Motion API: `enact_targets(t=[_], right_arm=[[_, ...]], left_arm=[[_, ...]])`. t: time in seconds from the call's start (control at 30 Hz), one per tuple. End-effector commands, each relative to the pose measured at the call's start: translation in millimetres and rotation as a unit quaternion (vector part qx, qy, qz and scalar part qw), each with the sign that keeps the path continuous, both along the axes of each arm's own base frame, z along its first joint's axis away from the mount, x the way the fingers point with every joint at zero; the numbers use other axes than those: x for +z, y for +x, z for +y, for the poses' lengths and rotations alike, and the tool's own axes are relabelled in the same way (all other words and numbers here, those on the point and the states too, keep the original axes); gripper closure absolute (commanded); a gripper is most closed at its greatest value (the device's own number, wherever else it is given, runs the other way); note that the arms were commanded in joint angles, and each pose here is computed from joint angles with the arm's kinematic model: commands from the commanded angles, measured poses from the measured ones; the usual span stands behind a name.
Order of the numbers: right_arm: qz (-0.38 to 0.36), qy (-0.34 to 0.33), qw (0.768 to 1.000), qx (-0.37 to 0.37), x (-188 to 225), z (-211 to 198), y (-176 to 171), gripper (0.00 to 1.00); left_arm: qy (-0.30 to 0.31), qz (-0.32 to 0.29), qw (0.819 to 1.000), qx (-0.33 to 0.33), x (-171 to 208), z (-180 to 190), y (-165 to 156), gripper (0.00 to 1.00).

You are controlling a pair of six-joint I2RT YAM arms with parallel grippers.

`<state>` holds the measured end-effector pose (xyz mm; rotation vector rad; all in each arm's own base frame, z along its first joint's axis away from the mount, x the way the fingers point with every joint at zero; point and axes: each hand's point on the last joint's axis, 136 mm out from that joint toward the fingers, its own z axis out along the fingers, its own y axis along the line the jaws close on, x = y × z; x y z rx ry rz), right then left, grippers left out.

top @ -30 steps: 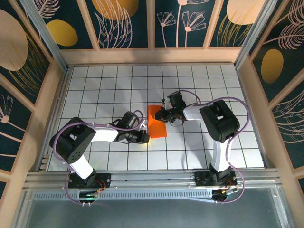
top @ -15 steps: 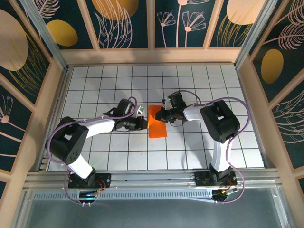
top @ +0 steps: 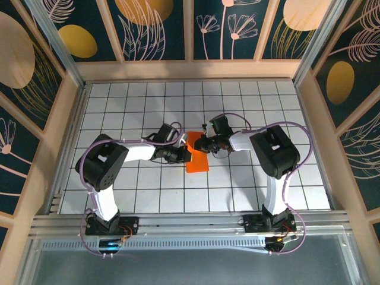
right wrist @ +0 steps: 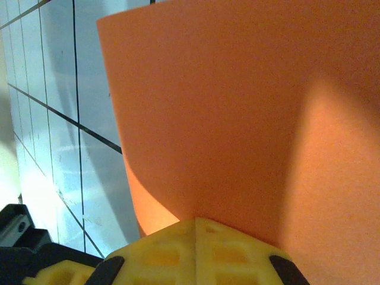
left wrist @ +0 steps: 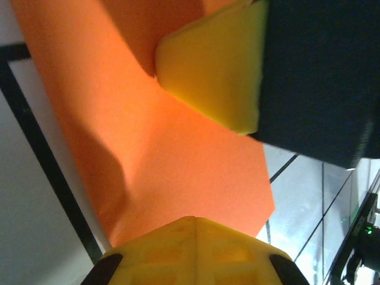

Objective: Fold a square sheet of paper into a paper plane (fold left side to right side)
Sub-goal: Hold the square sheet of paper at the center of the table.

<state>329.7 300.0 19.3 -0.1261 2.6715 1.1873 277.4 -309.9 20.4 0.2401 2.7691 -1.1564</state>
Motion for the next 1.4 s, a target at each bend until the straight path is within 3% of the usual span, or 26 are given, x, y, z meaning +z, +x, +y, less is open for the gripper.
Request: enact_targets(t=[0.0,0.3,0.5,0.6,0.9,1.37], right_arm=[[0.042,-0.051,0.998,-0.015,-27.4,-16.1,-16.5,1.0],[0.013,-0.012,1.0,-0.016,11.1,-4.7,-5.3,1.0],[-0.022,-0.009,1.0,-0.011,48.6,-8.0,-1.1,0.89],[-0.022,-0.023,0.999,-0.012,54.1,-17.8,-12.1,0.98],[0.032,-0.031,0.999,-0.006,22.6,-22.6,-66.3,1.0],[0.083,-0.103,0.991,-0.006,-31.3,-45.6,-97.6,1.0]], left_arm=[[0.032,0.005,0.999,-0.004,-14.7,3.2,-3.6,0.99],[0.069,0.011,0.998,-0.001,-31.8,11.3,-9.7,1.0],[0.072,0.011,0.997,-0.001,-32.4,11.7,-10.5,1.0],[0.074,0.009,0.997,0.0,-32.2,11.9,-9.9,1.0],[0.076,0.008,0.997,-0.001,-31.6,13.9,-11.9,1.0],[0.015,-0.016,1.0,0.015,5.4,-6.8,13.5,0.95]])
